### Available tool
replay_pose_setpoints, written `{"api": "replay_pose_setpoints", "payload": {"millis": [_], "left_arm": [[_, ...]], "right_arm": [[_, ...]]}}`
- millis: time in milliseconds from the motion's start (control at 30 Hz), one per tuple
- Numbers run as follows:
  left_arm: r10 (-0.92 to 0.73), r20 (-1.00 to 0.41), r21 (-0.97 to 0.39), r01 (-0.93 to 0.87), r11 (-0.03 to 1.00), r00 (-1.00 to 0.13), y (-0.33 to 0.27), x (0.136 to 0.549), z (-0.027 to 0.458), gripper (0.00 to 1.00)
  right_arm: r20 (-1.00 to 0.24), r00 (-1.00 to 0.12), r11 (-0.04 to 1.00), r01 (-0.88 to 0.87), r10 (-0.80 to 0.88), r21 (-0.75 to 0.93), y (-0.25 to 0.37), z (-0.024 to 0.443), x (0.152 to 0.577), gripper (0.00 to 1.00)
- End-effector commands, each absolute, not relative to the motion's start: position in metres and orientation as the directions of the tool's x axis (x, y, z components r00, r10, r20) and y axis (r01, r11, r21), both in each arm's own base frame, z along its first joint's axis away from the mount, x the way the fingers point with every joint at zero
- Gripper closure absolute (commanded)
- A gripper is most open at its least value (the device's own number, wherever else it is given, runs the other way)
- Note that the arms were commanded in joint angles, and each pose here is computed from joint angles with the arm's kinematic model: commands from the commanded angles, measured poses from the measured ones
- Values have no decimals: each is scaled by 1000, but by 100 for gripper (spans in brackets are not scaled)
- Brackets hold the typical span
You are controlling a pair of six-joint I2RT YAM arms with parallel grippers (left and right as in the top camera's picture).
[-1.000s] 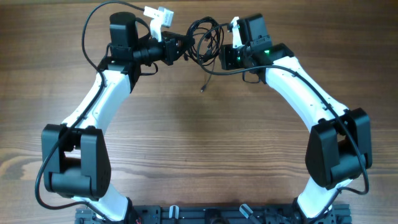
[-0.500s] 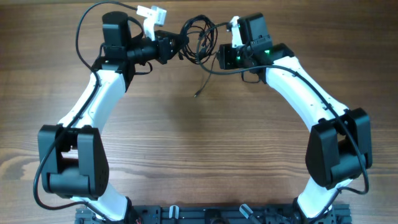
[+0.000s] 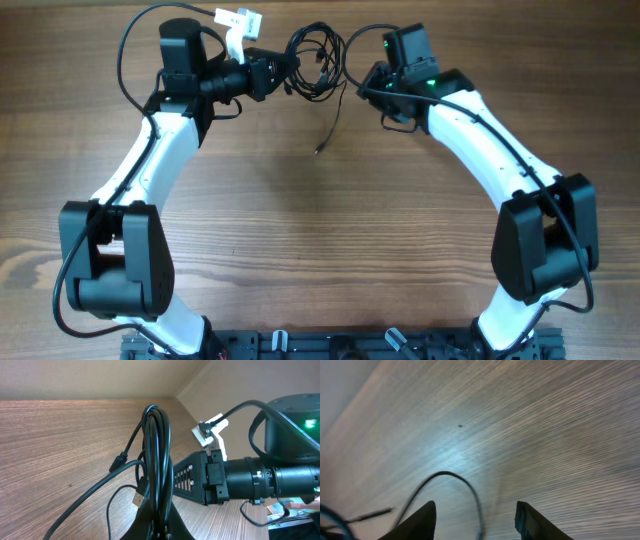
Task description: Untangle cables
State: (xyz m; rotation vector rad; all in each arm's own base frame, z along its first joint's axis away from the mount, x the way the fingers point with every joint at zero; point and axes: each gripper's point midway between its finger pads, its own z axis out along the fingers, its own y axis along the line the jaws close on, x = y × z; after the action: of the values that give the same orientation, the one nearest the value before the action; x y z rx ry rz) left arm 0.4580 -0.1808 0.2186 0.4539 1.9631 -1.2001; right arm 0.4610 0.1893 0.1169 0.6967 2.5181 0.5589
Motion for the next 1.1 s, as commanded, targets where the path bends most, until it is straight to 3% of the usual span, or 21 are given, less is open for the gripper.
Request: {"api": "replay_pose_setpoints", "payload": {"millis": [0,433,567,1067], "left_arm": [[-86,-793,-570,683,457,-604,-186,450,241,96],[-96,-783,-585,674,451,-615,-186,449,244,96],[-104,-779,-592,669,450,-619,-186,448,248,96],[-149,-744,-641,632,436,-651,-186,450,254,96]], "right_arm": [[-287,-656,690,508,698,516,191,115,461,45],[-157,-487,464,614,859,639,205,100,490,41],[-92,-428,375,647,899,664,211,92,496,33],[112,-441,231,649,890,725,274,101,486,33]]}}
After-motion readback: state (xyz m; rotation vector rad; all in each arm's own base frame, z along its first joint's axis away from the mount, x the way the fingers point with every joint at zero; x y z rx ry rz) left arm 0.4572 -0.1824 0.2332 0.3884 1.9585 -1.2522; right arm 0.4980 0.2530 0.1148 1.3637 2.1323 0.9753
